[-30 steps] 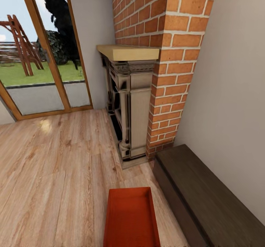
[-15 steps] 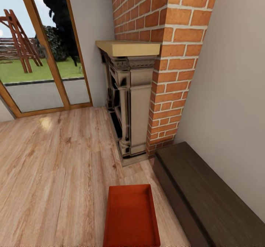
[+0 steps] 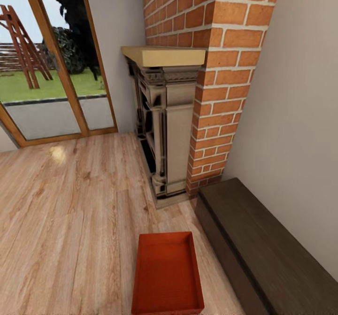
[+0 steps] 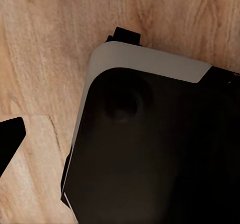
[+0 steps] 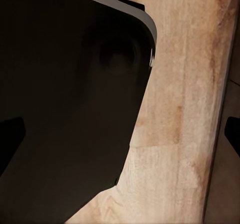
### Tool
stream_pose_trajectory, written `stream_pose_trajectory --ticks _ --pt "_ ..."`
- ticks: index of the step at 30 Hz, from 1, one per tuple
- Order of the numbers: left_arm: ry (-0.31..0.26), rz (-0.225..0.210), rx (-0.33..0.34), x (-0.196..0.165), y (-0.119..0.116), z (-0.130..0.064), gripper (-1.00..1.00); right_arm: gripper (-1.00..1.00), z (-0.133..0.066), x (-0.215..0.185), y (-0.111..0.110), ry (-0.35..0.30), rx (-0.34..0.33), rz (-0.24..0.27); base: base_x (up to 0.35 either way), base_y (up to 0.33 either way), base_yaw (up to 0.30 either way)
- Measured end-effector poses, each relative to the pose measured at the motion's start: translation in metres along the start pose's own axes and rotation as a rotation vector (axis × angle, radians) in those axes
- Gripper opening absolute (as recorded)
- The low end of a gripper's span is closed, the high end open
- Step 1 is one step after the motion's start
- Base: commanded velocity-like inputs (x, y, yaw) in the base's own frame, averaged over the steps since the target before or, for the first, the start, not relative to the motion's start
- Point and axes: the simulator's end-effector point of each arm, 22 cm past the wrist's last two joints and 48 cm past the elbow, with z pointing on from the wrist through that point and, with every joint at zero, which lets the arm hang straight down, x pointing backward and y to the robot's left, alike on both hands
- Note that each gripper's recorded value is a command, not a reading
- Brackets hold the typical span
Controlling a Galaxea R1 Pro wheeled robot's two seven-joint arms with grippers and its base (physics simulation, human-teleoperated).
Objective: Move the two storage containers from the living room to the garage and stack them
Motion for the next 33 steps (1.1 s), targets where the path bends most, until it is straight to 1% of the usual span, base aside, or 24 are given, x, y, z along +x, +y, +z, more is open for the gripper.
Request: stream_pose_trajectory --ticks 10,24,33 --pt "0.015 0.003 -0.004 0.006 0.001 0.002 1.00 1.00 0.000 0.005 0.004 0.013 -0.008 -0.005 0.000 0.000 0.000" --pt "0.036 0.004 -0.011 0.014 0.004 0.004 1.00 1.00 0.000 0.015 0.002 0.039 -0.007 0.002 0.000 0.000 0.000" --pt "0.050 0.005 -0.015 0.020 0.006 0.005 1.00 1.00 0.000 0.020 0.008 0.050 -0.019 -0.005 0.000 0.000 0.000"
